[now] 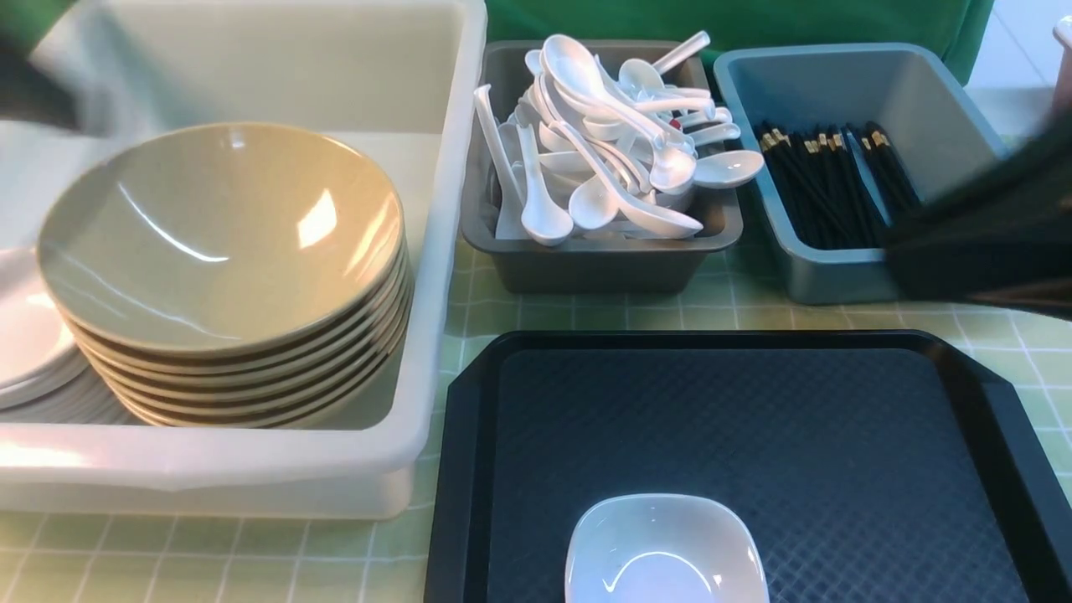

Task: On green table put chopsticks spoon bowls plates into blue grey white boxes.
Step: 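Grasp the small white bowl on the black tray by its rim with the left gripper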

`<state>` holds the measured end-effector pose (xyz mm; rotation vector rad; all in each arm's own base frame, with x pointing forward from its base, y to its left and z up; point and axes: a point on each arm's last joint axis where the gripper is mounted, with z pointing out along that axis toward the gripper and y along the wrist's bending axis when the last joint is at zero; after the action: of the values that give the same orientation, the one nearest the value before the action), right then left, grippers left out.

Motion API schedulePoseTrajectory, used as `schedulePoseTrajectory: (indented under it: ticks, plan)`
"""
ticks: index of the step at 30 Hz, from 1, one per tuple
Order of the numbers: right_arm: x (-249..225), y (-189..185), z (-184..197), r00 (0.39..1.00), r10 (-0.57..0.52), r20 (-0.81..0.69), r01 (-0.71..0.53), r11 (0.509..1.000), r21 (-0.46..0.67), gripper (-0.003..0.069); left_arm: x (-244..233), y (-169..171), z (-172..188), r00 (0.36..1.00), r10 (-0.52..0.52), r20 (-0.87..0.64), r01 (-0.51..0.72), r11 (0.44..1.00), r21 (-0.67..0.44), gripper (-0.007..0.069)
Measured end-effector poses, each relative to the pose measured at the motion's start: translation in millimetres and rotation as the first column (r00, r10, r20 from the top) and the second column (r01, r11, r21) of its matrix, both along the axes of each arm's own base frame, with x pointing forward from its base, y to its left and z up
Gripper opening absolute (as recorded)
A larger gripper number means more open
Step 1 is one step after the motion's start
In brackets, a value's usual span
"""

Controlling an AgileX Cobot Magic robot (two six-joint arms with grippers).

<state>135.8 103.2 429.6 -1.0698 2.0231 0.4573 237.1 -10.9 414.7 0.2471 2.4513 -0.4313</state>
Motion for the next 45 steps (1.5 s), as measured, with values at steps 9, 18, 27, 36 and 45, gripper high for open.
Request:
schedulePoseTrajectory:
  ticks: [9, 18, 27, 36, 45]
  plan:
    - [-40, -25, -20, 0.995, -0.074, 0.062, 0.071, 0.997, 0.043, 0.0071, -2, -155, -55, 0.756, -0.642, -0.132, 0.646, 0.763, -0.01, 0.0537]
    - [-63, -36, -15, 0.991, -0.087, 0.098, 0.078, 0.993, 0.086, 0.0078, 27, -280, -161, 0.35, -0.856, -0.381, 0.931, 0.272, 0.245, 0.0496]
    - [-64, -37, -17, 0.994, -0.078, 0.076, 0.073, 0.995, 0.07, 0.0088, 51, -308, -219, 0.294, -0.833, -0.468, 0.948, 0.193, 0.253, 0.0401]
    - [-64, -37, -17, 0.994, -0.077, 0.074, 0.072, 0.995, 0.067, 0.0099, 62, -304, -240, 0.309, -0.823, -0.477, 0.951, 0.267, 0.154, 0.0111]
    - [-64, -37, -17, 0.994, -0.078, 0.076, 0.073, 0.995, 0.069, 0.0103, 86, -274, -198, 0.44, -0.829, -0.345, 0.891, 0.452, 0.051, 0.0015]
